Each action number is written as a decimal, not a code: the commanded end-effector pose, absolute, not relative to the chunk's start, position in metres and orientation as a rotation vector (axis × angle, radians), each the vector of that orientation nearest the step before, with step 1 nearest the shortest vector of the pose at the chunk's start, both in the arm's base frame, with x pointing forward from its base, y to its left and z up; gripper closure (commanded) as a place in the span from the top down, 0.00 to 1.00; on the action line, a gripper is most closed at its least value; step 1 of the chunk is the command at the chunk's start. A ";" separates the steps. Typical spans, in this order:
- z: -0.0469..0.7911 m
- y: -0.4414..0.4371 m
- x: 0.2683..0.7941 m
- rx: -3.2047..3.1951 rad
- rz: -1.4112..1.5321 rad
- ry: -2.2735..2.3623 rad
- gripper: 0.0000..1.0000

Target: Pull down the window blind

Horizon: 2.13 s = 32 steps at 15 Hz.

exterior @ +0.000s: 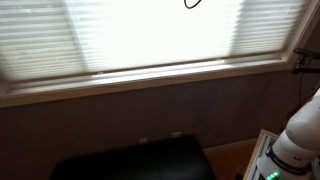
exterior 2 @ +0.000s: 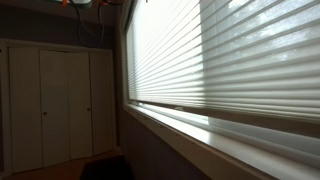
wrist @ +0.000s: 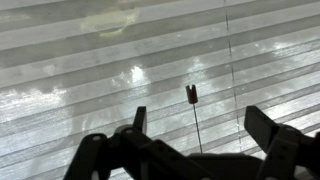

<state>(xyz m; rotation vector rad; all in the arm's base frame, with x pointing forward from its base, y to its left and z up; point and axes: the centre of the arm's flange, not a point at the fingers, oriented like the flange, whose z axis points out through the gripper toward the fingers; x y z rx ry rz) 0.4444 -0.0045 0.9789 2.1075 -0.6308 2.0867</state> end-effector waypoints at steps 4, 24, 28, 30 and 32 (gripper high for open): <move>1.010 0.005 0.480 1.917 2.227 -0.642 1.00; 0.998 0.006 0.516 1.953 2.137 -0.607 0.09; 0.992 0.007 0.514 1.992 2.072 -0.599 0.03; 0.990 0.008 0.511 2.011 2.051 -0.591 0.04; 0.982 0.010 0.508 2.051 2.009 -0.573 0.04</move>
